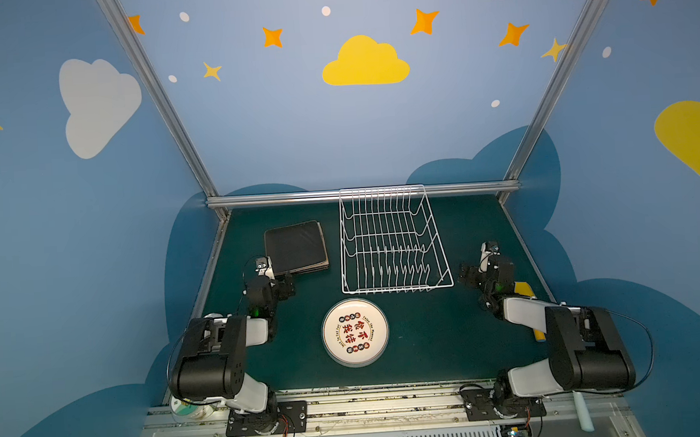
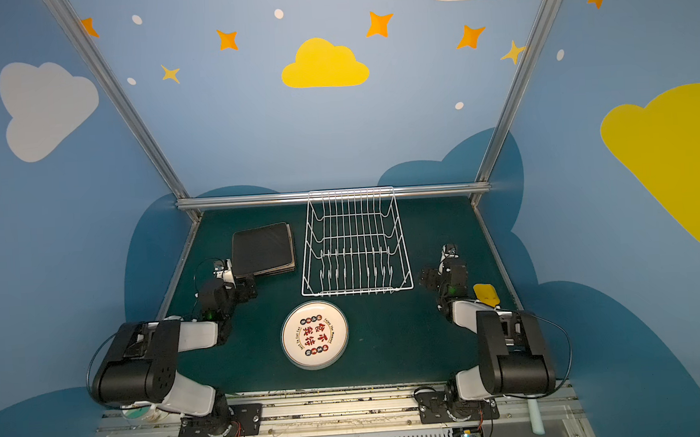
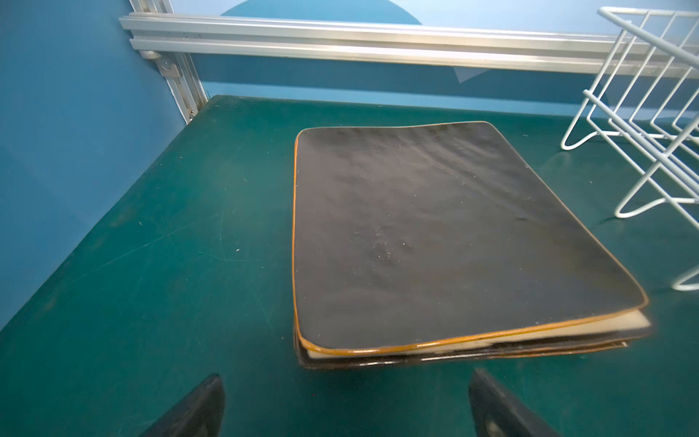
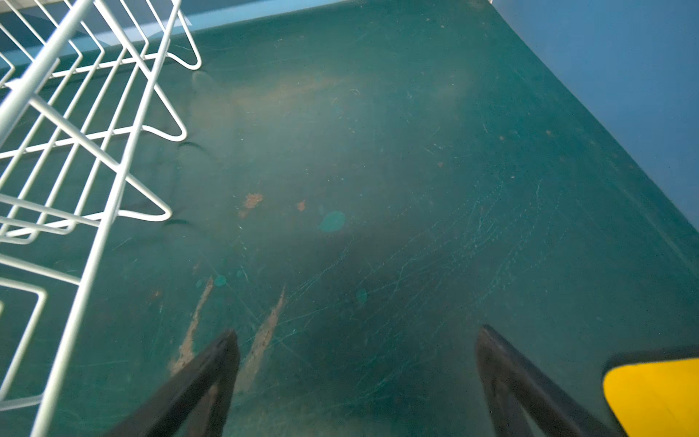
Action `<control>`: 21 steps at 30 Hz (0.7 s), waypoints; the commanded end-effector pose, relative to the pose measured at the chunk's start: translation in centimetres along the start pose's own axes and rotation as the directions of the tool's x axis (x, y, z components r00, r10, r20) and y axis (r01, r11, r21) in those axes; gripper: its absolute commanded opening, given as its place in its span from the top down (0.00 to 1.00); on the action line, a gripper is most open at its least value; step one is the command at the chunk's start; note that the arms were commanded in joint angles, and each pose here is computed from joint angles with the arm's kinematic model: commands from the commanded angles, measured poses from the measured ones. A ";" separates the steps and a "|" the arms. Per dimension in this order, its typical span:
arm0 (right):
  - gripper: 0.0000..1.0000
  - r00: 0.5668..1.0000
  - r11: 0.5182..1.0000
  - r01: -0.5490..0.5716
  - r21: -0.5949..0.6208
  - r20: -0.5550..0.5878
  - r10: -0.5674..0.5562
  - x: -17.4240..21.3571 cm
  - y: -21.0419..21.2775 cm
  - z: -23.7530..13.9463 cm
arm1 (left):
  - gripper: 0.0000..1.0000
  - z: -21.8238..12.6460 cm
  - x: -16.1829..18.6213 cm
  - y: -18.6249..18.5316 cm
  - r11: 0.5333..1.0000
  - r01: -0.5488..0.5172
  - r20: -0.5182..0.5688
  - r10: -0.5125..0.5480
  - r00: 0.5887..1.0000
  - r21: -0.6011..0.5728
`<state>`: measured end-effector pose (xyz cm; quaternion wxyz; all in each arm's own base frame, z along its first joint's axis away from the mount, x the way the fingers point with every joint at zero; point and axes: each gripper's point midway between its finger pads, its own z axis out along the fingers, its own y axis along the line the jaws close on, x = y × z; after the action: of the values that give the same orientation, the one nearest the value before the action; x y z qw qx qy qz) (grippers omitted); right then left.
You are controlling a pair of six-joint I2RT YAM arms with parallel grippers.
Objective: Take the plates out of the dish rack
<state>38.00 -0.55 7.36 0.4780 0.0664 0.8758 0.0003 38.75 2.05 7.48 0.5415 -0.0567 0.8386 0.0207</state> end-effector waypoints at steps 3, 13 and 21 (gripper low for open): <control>0.04 0.999 1.000 0.008 0.002 0.038 -0.008 -1.5 0.2 0.0 | 0.00 0.0 -0.9 -0.3 1.000 -0.015 0.016 0.015 1.000 0.011; 0.04 0.999 1.000 0.007 0.004 0.038 -0.007 -1.4 0.2 0.0 | 0.00 0.1 -0.8 -0.3 1.000 -0.014 0.008 0.014 1.000 0.009; 0.04 0.999 1.000 0.007 0.004 0.037 -0.007 -1.4 0.2 0.0 | 0.00 0.0 -0.9 -0.3 1.000 -0.016 0.015 0.016 1.000 0.010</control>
<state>38.00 -0.55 7.36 0.4780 0.0665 0.8758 0.0001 38.63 2.03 7.22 0.5364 -0.0546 0.8419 0.0220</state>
